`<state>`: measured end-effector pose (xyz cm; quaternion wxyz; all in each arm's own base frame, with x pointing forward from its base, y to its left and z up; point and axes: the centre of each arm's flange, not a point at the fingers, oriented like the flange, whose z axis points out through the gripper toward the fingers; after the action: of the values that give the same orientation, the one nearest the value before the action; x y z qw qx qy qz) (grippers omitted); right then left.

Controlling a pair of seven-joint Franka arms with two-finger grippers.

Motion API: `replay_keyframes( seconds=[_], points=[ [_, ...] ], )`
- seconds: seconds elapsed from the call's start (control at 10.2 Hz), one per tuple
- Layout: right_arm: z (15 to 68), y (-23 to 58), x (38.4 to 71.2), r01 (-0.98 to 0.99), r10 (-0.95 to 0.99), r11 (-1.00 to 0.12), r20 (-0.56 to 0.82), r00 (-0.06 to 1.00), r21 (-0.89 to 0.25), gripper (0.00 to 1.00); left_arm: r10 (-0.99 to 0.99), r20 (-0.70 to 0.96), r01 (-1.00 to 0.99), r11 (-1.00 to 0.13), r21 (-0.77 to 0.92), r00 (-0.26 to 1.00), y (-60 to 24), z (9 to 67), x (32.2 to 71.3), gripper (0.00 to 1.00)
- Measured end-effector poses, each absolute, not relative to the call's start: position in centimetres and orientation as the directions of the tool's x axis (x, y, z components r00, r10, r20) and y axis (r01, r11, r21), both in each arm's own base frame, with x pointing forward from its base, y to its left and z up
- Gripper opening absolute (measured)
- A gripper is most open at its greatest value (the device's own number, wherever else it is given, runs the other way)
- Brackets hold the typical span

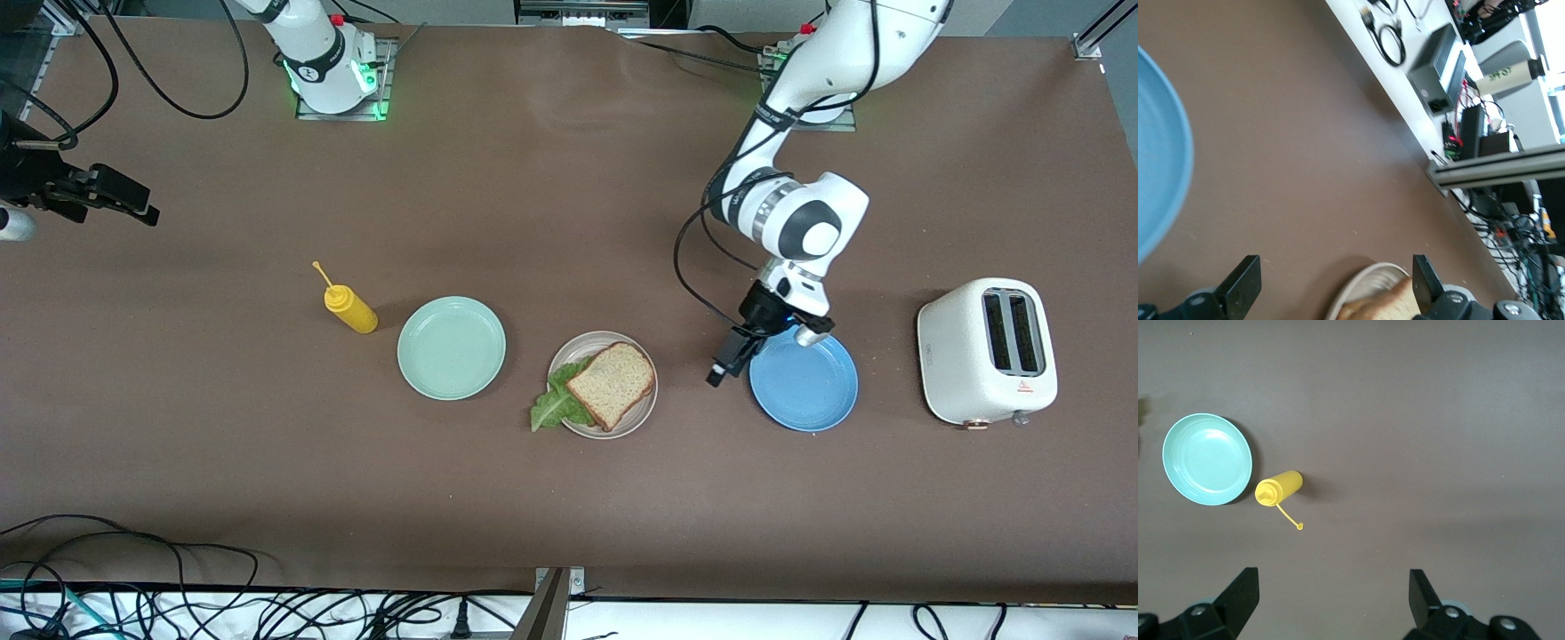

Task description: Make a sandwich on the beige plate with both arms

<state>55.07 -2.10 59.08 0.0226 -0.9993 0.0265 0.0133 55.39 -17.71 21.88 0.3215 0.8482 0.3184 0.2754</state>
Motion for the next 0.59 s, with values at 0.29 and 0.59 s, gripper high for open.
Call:
replay_keyframes(
  seconds=[0.29,0.59],
  points=[
    [59.1,-2.1,55.1,-0.054,-0.052,-0.998,-0.028,0.998,-0.045,1.0,0.676,0.324,0.352,-0.661,0.663,0.662,-13.3,22.4,55.2,1.0],
    [59.1,-2.1,55.1,-0.054,-0.052,-0.998,-0.028,0.998,-0.045,1.0,0.653,0.37,0.359,-0.708,0.608,0.661,-9.8,24.1,54.0,1.0]
  ],
)
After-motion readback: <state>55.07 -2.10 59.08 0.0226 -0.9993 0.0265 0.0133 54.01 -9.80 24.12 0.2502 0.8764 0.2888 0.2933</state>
